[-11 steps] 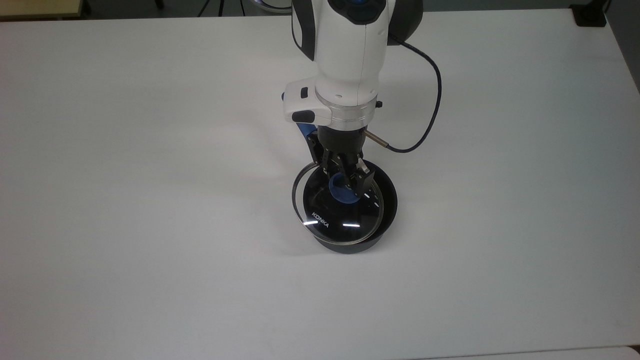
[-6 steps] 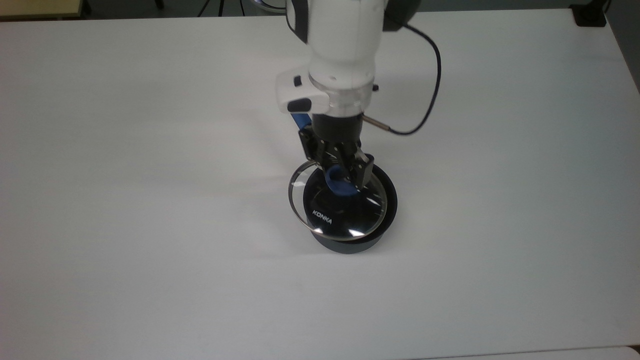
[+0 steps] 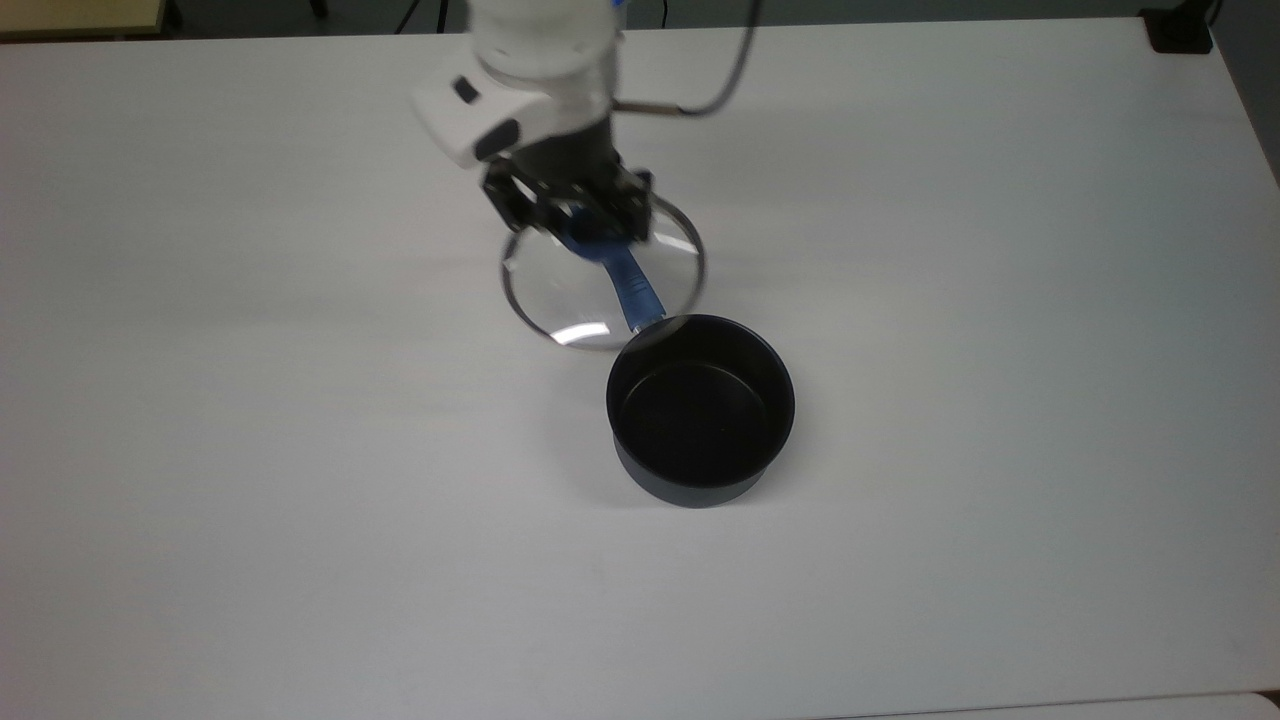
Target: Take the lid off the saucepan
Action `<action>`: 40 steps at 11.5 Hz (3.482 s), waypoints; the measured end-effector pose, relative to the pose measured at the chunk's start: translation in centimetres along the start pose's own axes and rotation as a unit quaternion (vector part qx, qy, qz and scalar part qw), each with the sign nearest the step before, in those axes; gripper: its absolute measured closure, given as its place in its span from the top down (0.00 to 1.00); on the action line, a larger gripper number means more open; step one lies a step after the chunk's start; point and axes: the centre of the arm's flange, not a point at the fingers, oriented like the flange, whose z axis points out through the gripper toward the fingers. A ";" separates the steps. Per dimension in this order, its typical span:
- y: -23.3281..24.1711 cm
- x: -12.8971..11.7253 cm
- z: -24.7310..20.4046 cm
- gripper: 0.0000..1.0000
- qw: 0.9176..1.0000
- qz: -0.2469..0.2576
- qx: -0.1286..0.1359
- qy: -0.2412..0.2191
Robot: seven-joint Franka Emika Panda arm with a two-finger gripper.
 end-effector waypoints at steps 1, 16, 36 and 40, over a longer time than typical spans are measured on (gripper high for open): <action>2.1 -0.6 -0.6 0.00 0.999 -0.034 -0.003 -0.021; 19.5 -8.2 15.3 0.00 0.978 -0.181 -0.063 -0.076; 11.6 -9.4 -12.8 1.00 0.998 0.025 -0.055 -0.031; 9.6 -8.9 -12.0 1.00 0.999 -0.012 -0.043 -0.016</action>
